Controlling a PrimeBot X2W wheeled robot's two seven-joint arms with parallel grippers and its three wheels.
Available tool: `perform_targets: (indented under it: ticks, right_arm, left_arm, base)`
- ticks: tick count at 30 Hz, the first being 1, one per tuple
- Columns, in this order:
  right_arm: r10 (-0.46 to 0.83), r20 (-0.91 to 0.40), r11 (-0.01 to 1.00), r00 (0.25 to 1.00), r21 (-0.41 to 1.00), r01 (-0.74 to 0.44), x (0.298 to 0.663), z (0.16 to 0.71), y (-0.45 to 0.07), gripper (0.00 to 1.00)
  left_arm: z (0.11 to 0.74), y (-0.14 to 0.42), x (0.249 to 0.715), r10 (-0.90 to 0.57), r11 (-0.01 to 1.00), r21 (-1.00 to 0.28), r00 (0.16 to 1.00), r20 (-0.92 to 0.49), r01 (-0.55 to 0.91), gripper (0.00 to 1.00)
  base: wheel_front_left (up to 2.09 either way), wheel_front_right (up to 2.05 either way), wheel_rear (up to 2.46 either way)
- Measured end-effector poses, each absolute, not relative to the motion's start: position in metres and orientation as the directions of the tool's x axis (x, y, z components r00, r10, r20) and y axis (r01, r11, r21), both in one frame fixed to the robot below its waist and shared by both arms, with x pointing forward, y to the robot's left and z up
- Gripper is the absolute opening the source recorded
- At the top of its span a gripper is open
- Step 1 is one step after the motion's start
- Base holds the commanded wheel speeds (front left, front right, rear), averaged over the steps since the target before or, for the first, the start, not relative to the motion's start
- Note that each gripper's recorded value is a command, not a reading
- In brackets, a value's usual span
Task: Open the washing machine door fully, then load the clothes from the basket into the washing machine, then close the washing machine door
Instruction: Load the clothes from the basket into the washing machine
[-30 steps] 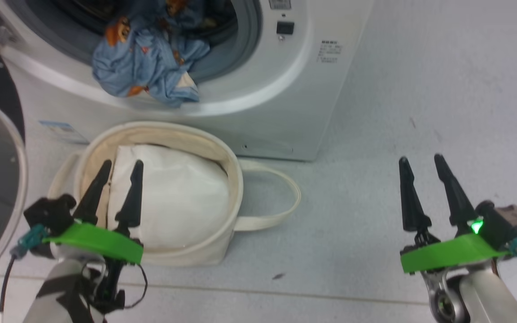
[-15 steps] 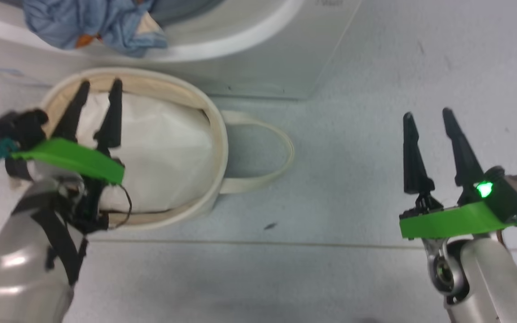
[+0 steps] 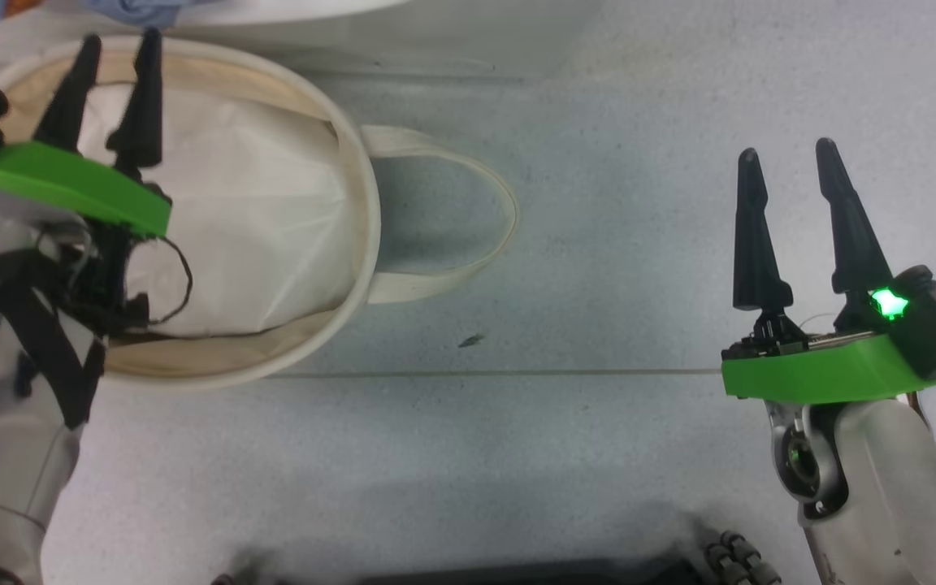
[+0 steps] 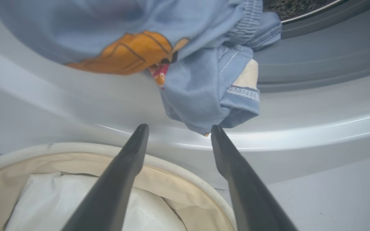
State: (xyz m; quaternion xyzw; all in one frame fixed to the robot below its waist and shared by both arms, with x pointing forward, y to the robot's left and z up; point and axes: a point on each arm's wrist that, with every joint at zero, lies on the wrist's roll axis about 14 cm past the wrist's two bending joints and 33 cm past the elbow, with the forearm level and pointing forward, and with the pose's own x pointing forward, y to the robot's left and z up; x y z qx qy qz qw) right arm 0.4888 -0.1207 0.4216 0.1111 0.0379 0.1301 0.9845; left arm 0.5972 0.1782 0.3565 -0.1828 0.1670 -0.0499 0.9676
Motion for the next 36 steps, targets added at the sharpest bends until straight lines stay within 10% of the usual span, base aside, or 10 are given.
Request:
perform_targets:
  ticks: [28,29,30,36]
  right_arm:
    - [0.252,-0.052,0.945,0.966,0.230,-0.234,0.491,0.414,-0.121,1.00]
    - [0.251,-0.050,0.945,0.967,0.229,-0.233,0.491,0.415,-0.121,1.00]
    - [0.249,-0.049,0.946,0.967,0.227,-0.232,0.491,0.416,-0.122,1.00]
    - [0.241,-0.050,0.949,0.969,0.220,-0.225,0.489,0.418,-0.126,1.00]
  left_arm:
    - [0.386,0.186,0.634,-0.163,0.944,-0.318,0.966,-0.203,0.092,1.00]
    - [0.387,0.186,0.634,-0.163,0.945,-0.315,0.966,-0.202,0.093,0.87]
    - [0.387,0.186,0.634,-0.162,0.945,-0.312,0.966,-0.203,0.093,0.00]
    - [0.381,0.195,0.632,-0.144,0.955,-0.289,0.962,-0.231,0.074,0.00]
  base:
    - [0.00,0.00,0.00]
    - [0.00,0.00,0.00]
    - [0.00,0.00,0.00]
    - [0.00,0.00,0.00]
